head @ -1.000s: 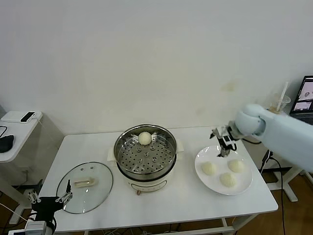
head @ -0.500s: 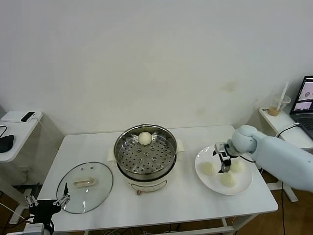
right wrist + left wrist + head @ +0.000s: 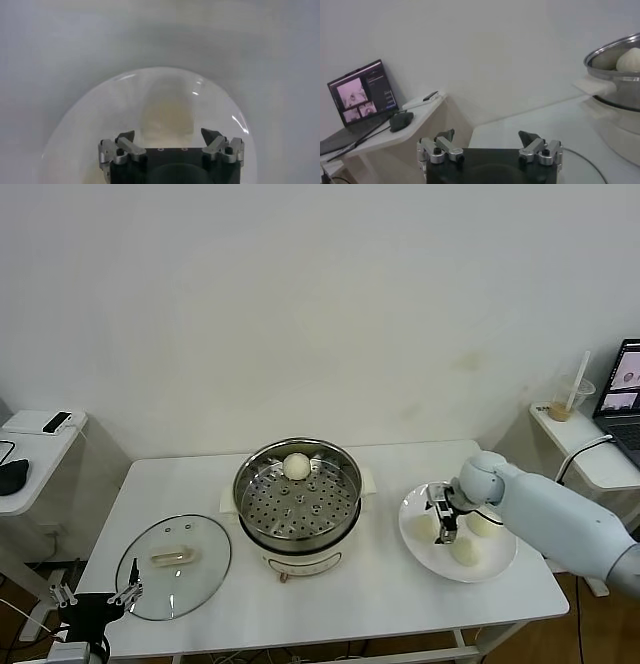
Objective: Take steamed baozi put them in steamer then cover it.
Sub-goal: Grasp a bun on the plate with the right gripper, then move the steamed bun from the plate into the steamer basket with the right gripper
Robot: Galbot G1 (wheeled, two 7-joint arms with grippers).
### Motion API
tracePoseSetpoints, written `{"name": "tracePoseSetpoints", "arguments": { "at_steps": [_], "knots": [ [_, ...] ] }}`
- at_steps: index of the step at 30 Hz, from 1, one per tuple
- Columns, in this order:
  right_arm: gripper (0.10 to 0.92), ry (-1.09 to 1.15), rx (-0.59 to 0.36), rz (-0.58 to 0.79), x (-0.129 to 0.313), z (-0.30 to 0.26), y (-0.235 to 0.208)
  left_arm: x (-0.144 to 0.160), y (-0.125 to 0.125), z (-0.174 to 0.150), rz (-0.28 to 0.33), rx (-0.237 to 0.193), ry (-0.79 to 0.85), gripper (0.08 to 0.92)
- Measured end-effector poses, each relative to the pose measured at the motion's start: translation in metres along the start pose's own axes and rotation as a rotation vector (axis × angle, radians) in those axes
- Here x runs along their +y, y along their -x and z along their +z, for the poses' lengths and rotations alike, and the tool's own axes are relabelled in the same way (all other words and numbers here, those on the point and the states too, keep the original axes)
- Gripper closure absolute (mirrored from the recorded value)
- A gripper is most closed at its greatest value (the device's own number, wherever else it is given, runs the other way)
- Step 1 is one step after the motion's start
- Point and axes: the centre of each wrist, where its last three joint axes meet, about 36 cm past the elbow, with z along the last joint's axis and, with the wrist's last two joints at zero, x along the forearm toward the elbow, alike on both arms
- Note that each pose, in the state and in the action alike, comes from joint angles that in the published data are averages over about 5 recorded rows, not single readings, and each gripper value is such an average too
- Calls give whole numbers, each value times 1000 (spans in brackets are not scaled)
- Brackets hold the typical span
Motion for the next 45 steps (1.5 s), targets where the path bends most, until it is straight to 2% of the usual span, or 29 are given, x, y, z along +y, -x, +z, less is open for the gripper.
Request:
{"name": "tracePoseSetpoints", "arguments": {
  "at_steps": [4,12,19,31,39,45],
  "knots": [
    [239,6,0,-3,-1,-2,4,0,1,0,0,0,-1,177],
    [398,15,6,-12,-4,-3,5,0,0,1,-2,2,-1,177],
    [426,14,6,-10,-10,-3,-11,0,1,0,-3,-2,-1,177],
    [416,-35,-33,105,-48,-27,-114,-1,3,-4,7,-18,-5,177],
    [409,-94,-85,197,-69,-77,-197,-4,5,-9,19,-35,-12,177],
    [403,-110,-159,211,-77,-129,-227,-3,8,-10,20,-43,-10,177]
  ]
}}
